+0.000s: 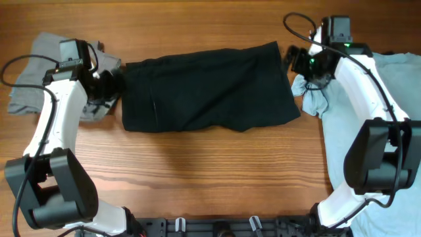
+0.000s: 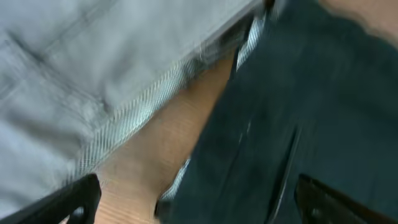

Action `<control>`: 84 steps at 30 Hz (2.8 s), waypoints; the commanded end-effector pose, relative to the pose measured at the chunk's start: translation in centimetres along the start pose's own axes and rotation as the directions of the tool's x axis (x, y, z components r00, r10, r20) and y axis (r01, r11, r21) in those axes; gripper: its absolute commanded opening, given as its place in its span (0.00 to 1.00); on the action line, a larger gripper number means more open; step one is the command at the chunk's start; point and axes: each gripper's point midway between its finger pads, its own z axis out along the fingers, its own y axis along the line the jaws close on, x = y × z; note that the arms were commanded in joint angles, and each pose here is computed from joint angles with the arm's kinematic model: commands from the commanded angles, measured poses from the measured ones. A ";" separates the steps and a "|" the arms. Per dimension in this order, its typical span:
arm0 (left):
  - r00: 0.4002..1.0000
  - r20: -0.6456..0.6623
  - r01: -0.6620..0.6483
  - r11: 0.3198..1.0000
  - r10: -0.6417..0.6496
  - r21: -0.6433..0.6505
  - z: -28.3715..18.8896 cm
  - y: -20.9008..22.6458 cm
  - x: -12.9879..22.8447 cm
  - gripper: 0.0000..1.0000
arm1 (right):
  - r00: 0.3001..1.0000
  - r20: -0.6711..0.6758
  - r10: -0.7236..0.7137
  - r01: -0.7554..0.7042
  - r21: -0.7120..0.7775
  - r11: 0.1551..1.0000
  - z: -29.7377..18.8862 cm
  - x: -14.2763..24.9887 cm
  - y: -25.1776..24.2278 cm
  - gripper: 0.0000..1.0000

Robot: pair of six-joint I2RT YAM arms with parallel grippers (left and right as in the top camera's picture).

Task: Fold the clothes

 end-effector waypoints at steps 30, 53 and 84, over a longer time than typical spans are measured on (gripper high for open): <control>0.898 -0.082 -0.397 0.875 0.433 0.278 2.3 -5.5 5.3 1.00 | 0.979 -0.141 0.145 -0.091 0.331 0.939 -4.9 11.6 -7.9 0.82; 0.756 -0.329 -0.414 0.802 0.566 0.430 6.9 -7.9 12.2 0.04 | 0.993 -0.092 0.071 -0.056 0.160 0.985 -6.6 10.9 -4.8 0.82; 0.537 -0.259 -0.744 0.596 0.803 0.302 -0.2 -24.8 30.6 0.82 | 0.993 -0.104 0.052 -0.035 0.161 0.986 -6.7 11.1 -4.8 0.83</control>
